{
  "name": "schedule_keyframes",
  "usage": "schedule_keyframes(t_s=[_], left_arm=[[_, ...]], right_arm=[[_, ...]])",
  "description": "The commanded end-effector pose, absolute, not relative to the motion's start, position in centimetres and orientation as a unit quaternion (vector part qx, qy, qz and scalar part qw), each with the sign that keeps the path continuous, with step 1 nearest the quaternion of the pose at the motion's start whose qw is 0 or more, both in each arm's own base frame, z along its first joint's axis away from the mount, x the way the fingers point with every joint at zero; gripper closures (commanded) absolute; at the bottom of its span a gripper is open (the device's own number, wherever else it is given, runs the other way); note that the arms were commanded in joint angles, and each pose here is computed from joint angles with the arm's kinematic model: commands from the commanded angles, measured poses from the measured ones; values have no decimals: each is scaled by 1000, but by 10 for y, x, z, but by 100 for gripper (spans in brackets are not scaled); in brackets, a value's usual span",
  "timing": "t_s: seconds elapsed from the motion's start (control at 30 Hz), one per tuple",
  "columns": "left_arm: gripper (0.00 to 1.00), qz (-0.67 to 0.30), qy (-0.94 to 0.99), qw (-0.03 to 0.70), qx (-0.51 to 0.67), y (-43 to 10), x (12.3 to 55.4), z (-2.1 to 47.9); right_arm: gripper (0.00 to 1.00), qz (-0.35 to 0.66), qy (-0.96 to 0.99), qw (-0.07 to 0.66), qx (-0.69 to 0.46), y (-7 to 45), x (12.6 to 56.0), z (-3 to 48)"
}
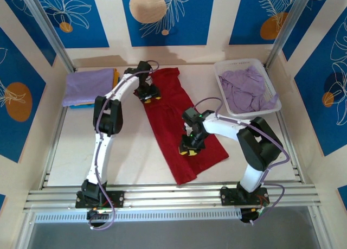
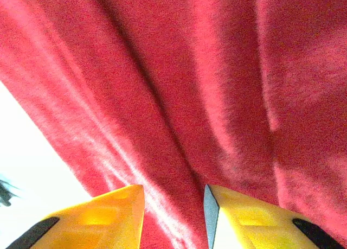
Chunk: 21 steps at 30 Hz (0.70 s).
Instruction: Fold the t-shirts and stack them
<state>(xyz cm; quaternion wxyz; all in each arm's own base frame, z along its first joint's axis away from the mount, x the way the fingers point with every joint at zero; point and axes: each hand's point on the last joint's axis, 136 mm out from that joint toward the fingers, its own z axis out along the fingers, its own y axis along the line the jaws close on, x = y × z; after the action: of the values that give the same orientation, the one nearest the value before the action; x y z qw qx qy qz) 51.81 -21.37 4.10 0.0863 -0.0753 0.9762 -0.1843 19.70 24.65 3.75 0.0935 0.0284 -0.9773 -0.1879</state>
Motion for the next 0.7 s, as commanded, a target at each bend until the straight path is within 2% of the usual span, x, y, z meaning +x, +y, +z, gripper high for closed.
schedule_keyframes(t_s=[0.0, 0.23, 0.4, 0.53, 0.67], left_arm=[[49, -170, 980, 90, -59, -205, 516, 60], [49, -190, 970, 143, -60, -203, 493, 112], [49, -221, 962, 138, -86, -212, 466, 103], [49, -248, 950, 154, -111, -225, 454, 92], [49, -252, 951, 140, -114, -238, 442, 78]], right_arm=[[63, -206, -974, 96, 12, 259, 201, 54], [60, -182, -980, 82, -9, 230, 205, 52], [57, -175, -980, 88, -27, 213, 208, 41], [57, -189, -974, 119, -31, 216, 206, 26], [58, -179, -972, 148, -29, 220, 197, 13]])
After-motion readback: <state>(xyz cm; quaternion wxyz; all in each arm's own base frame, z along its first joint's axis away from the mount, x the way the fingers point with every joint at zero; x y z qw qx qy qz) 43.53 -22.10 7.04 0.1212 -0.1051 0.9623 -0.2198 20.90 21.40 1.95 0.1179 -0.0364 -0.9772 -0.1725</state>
